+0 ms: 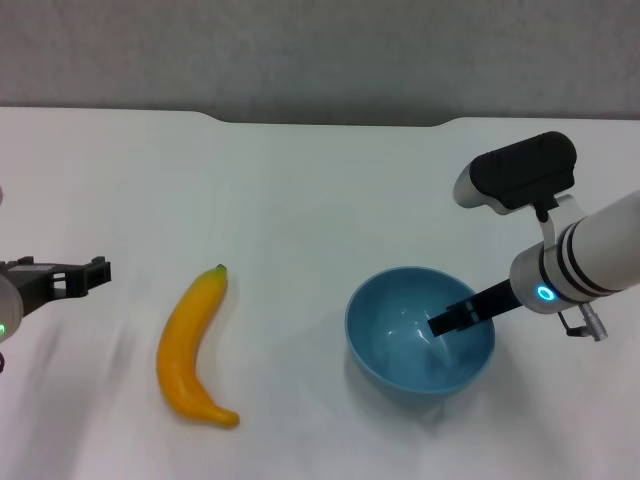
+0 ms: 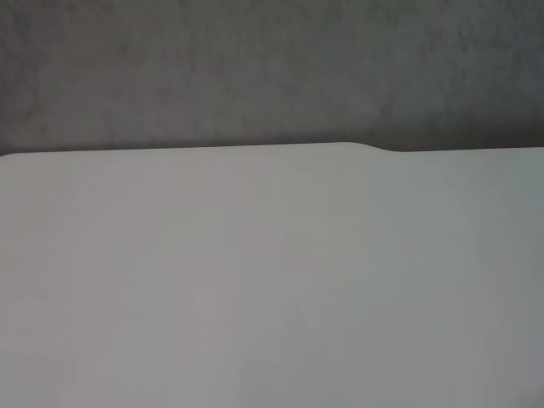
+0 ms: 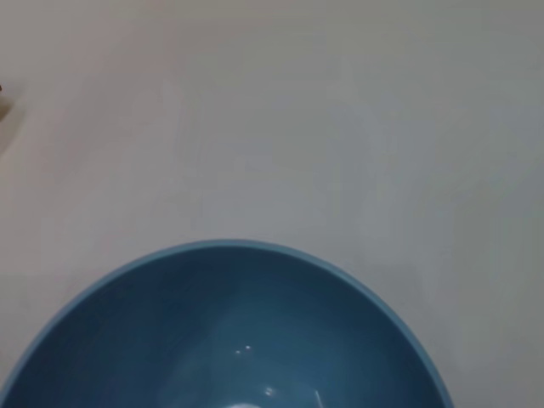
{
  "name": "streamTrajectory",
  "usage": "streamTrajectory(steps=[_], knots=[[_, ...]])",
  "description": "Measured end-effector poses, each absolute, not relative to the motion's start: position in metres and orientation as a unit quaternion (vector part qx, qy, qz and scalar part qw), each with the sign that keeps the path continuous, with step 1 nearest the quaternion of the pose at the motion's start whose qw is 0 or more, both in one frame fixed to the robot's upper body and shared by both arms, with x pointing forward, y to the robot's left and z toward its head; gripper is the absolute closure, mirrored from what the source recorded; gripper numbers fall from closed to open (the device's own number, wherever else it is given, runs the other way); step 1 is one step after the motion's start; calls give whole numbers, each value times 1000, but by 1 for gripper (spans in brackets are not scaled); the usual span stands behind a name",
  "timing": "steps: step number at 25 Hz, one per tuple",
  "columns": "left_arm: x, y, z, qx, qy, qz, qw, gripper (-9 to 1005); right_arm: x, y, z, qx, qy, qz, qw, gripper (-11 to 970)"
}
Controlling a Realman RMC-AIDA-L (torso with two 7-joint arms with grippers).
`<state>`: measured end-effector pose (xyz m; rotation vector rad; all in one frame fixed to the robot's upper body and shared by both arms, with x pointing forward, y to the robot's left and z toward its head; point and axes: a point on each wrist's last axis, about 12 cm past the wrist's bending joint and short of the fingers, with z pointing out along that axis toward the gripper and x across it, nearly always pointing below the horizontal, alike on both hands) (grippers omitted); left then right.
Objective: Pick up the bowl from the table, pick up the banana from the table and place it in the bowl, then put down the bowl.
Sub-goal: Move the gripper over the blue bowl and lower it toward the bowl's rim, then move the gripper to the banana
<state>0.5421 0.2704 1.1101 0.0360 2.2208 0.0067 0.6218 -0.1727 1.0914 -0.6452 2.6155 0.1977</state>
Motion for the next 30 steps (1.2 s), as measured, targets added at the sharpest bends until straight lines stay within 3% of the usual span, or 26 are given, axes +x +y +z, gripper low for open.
streamTrajectory(steps=[8, 13, 30], knots=[[542, 270, 1110, 15, 895, 2, 447, 106, 622, -173, 1091, -236, 944, 71, 218, 283], [542, 271, 1108, 14, 896, 3, 444, 106, 622, -171, 1093, -244, 941, 70, 222, 521], [544, 268, 1105, 18, 896, 0, 444, 105, 623, -172, 1092, -246, 939, 68, 230, 900]])
